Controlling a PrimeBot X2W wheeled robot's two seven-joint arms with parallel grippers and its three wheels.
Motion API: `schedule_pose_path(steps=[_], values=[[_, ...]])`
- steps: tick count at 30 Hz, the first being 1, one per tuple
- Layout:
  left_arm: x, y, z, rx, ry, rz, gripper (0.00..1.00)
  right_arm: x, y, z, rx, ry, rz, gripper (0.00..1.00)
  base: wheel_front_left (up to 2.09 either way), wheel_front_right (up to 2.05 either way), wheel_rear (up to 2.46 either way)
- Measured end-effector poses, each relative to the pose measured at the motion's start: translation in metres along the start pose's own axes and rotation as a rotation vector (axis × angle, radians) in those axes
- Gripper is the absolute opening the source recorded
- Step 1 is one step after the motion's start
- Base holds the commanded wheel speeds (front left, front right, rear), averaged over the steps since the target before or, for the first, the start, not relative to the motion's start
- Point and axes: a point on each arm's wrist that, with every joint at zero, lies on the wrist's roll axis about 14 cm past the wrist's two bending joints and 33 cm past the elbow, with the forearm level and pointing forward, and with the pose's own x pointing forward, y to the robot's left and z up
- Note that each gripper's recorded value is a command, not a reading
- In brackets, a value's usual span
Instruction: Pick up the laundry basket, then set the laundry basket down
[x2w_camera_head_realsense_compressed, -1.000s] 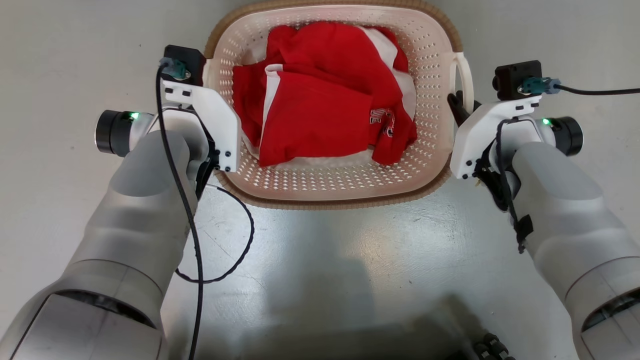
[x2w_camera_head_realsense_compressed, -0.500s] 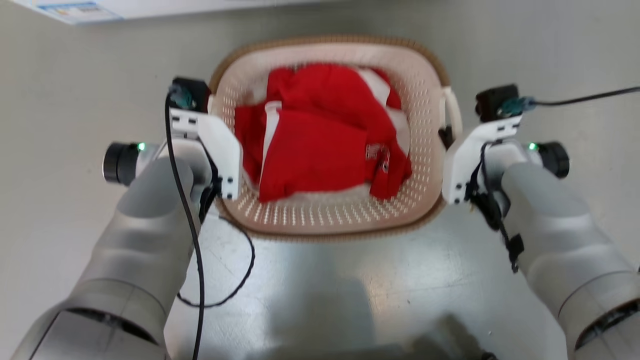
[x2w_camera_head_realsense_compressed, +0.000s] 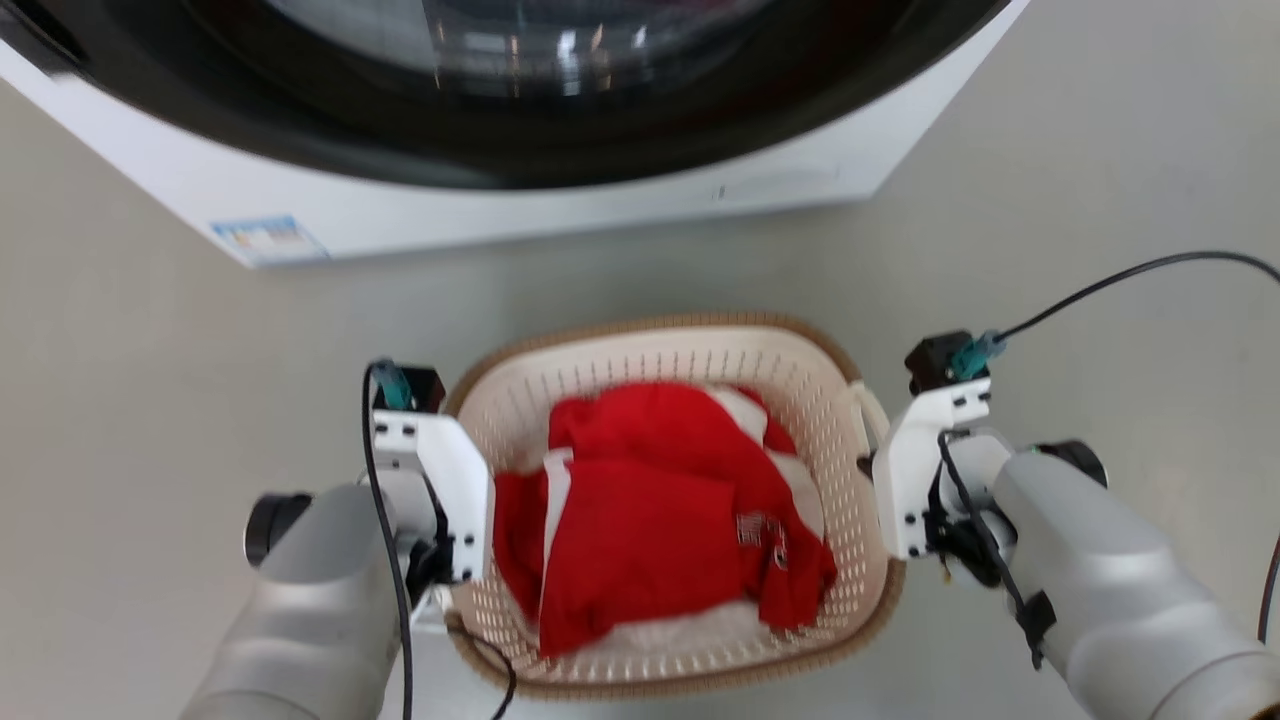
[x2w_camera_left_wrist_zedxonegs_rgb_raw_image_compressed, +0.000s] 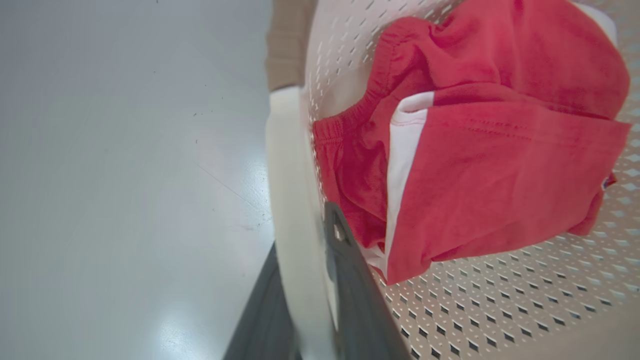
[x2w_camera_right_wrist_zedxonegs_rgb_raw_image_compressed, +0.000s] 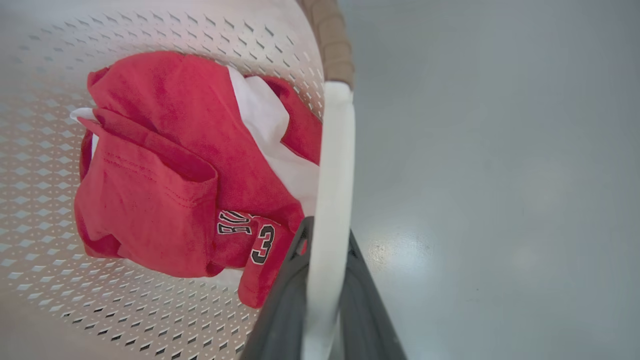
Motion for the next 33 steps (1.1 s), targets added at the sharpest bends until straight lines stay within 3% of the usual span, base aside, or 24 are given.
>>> schedule_pose_path(steps=[19, 33], values=[[-0.105, -0.031, -0.027, 0.101, -0.125, 0.035, 0.0, -0.113, 0.033, -0.023, -0.118, -0.114, -0.013, 0.0, 0.0, 0.0, 0.0], [-0.123, -0.04, -0.024, 0.159, -0.125, 0.053, 0.0, -0.132, 0.035, -0.029, -0.144, -0.136, -0.02, 0.0, 0.0, 0.0, 0.0]])
